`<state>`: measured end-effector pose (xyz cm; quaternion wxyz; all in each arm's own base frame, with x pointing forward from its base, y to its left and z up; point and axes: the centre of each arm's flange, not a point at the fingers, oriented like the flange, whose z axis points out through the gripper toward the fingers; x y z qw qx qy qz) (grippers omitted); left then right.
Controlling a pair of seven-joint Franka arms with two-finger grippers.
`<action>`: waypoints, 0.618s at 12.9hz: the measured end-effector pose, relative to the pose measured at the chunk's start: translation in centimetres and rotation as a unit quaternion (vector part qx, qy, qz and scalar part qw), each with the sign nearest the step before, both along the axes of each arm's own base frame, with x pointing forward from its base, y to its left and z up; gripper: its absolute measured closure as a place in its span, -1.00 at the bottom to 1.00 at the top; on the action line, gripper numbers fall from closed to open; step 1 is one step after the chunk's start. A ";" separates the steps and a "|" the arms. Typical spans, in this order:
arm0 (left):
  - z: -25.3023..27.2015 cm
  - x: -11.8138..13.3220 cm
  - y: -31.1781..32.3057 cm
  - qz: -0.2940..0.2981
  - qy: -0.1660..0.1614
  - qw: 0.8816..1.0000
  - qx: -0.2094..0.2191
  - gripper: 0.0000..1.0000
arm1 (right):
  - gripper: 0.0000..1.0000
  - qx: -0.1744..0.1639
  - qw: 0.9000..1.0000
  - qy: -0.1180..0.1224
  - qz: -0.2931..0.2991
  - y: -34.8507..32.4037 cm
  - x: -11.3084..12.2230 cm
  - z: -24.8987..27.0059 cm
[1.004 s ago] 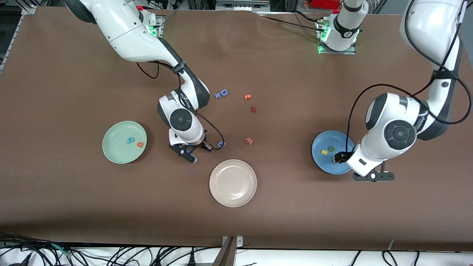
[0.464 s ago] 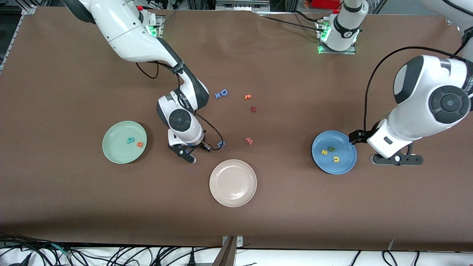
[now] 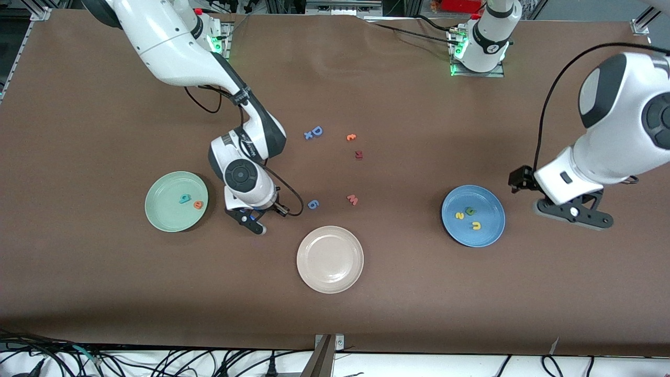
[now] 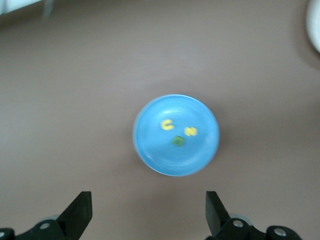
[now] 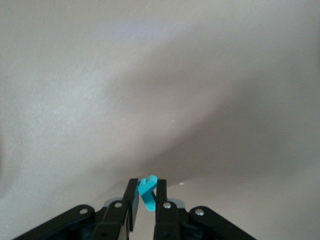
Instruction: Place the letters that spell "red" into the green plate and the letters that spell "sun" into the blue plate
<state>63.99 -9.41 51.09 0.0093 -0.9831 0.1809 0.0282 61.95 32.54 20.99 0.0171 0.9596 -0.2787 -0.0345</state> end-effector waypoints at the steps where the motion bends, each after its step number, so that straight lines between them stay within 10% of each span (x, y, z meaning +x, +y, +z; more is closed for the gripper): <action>1: 0.8 -1.0 -0.1 -0.022 0.003 1.000 -0.013 -1.00 | 0.64 -0.006 1.000 0.009 0.011 -1.2 0.4 1.4; 8: 1.2 -6.3 4.6 -0.031 0.026 0.999 -0.004 -1.00 | 0.64 -0.008 0.990 0.054 0.129 -16.4 1.0 7.9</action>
